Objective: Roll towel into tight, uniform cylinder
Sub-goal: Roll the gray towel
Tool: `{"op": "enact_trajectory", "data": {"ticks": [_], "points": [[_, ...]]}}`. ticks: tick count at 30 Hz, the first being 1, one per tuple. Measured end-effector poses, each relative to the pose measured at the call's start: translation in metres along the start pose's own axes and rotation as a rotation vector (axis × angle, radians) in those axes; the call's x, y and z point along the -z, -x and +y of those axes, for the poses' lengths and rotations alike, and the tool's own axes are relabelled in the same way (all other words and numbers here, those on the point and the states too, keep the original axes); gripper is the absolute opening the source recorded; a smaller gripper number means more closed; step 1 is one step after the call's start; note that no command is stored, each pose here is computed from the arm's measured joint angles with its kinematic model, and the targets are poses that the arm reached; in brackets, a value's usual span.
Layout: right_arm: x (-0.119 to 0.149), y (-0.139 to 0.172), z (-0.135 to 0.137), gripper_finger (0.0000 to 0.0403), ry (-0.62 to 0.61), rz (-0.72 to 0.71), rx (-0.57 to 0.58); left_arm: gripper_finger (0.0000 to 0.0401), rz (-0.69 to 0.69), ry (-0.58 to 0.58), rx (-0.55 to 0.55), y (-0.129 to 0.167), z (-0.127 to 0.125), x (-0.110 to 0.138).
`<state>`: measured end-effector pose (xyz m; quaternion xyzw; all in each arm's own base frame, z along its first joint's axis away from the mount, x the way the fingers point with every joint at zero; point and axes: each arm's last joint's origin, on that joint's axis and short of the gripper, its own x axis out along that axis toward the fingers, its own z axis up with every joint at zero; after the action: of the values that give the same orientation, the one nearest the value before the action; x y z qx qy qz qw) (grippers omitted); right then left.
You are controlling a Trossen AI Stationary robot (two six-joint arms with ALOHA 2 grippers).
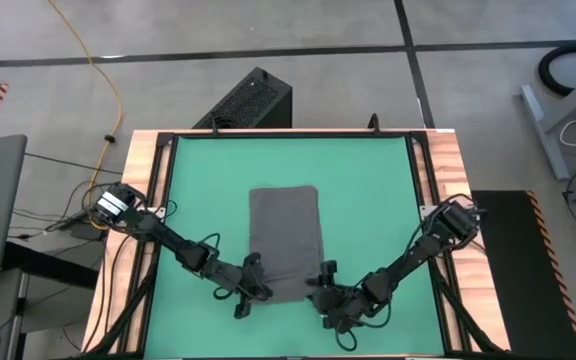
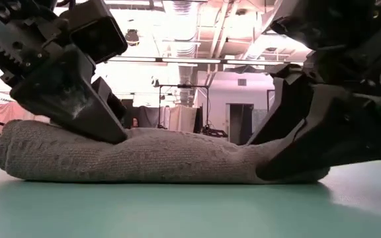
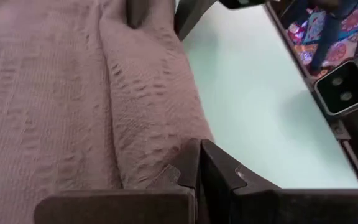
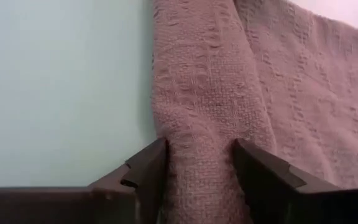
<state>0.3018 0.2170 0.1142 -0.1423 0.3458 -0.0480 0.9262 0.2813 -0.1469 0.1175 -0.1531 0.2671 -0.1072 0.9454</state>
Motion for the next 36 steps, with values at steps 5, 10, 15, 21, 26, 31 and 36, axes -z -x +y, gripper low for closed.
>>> {"op": "enact_trajectory", "data": {"ticks": [5, 10, 15, 21, 26, 31, 36], "points": [[0.000, 0.001, -0.001, 0.0121, -0.125, 0.013, 0.005, 0.0000, -0.080, -0.019, 0.068, 0.006, -0.005, 0.003], [-0.001, -0.001, -0.003, 0.0051, -0.283, 0.048, -0.066, 0.0000, -0.268, 0.002, 0.130, 0.030, -0.005, 0.019], [-0.003, -0.003, -0.006, 0.0051, -0.426, 0.086, -0.129, 0.0000, -0.297, 0.100, 0.092, 0.042, 0.005, 0.030], [-0.012, -0.004, -0.021, 0.0053, -0.520, 0.134, -0.246, 0.0035, -0.312, 0.027, 0.133, 0.043, 0.002, 0.027], [0.000, -0.001, -0.034, 0.0052, -0.583, 0.088, -0.303, 0.0095, -0.362, -0.053, 0.180, 0.052, -0.003, 0.016], [0.024, 0.007, -0.048, 0.0052, -0.749, 0.000, -0.357, 0.0151, -0.424, -0.134, 0.234, 0.066, -0.010, 0.001], [0.033, 0.010, -0.055, 0.0052, -0.874, -0.025, -0.384, 0.0176, -0.337, -0.251, 0.162, 0.052, -0.022, -0.005]]}}
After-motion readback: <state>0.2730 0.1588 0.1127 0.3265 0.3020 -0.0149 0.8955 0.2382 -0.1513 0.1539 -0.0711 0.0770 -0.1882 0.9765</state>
